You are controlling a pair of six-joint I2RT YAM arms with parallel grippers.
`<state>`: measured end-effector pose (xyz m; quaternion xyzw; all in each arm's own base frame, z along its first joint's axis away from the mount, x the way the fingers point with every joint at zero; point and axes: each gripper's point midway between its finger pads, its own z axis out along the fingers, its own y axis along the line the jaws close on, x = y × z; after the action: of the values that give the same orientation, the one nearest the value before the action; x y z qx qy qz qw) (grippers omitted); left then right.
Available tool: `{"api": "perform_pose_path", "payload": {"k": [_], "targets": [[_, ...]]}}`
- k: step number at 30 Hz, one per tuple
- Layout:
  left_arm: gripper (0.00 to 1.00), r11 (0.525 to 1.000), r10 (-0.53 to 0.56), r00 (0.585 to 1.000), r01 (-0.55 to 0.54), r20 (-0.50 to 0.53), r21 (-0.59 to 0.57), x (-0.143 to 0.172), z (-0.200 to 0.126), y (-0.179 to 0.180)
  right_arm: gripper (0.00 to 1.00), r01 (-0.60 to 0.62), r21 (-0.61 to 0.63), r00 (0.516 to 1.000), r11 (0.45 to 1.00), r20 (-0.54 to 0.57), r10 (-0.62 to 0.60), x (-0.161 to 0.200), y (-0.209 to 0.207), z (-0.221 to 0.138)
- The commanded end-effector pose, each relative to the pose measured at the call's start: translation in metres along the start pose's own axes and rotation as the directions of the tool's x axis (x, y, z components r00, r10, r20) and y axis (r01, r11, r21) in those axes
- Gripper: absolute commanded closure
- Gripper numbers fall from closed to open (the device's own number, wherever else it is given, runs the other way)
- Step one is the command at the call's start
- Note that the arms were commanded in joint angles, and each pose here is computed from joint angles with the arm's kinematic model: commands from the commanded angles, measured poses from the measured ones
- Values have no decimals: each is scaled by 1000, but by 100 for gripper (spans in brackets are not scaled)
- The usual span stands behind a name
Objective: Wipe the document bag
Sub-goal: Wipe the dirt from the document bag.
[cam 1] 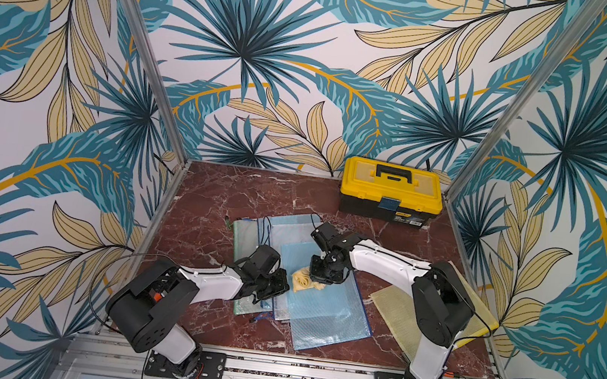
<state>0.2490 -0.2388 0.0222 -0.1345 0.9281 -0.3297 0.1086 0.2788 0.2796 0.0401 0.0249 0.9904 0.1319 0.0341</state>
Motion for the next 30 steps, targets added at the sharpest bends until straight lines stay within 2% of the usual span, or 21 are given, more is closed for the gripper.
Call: {"api": "perform_pose_path", "payload": {"k": [1, 6, 11, 13, 16, 20, 22, 25, 30], "targets": [[100, 1000, 12, 1000, -12, 10, -21, -4, 2, 0, 100, -37, 46, 998, 998, -41, 39, 11, -17, 17], [100, 1000, 7, 1000, -7, 23, -22, -7, -1, 3, 100, -89, 125, 995, 988, -42, 95, 15, -66, 14], [100, 999, -7, 999, 9, 36, -33, -8, -4, 12, 100, -155, 216, 987, 964, -10, 161, 13, -126, -10], [100, 999, -9, 999, 11, 42, -35, -8, -5, 13, 100, -145, 216, 989, 966, 10, 146, 10, -122, -21], [100, 999, -20, 998, 22, 57, -38, -12, -6, 13, 100, -85, 161, 996, 983, 19, 83, 11, -82, -22], [100, 998, -41, 996, 45, 84, -45, -19, -8, 15, 100, 1, 69, 999, 998, -53, 3, 36, -19, 6], [100, 998, -49, 994, 54, 96, -45, -24, -9, 15, 100, -14, 26, 997, 1000, -82, 16, 46, -6, 21], [100, 997, -67, 991, 72, 114, -39, -31, -12, 16, 100, -46, 48, 996, 998, -73, 49, 53, -20, 25], [100, 996, -85, 987, 89, 135, -29, -43, -17, 18, 100, -117, 166, 992, 979, -36, 125, 50, -96, -1]]}}
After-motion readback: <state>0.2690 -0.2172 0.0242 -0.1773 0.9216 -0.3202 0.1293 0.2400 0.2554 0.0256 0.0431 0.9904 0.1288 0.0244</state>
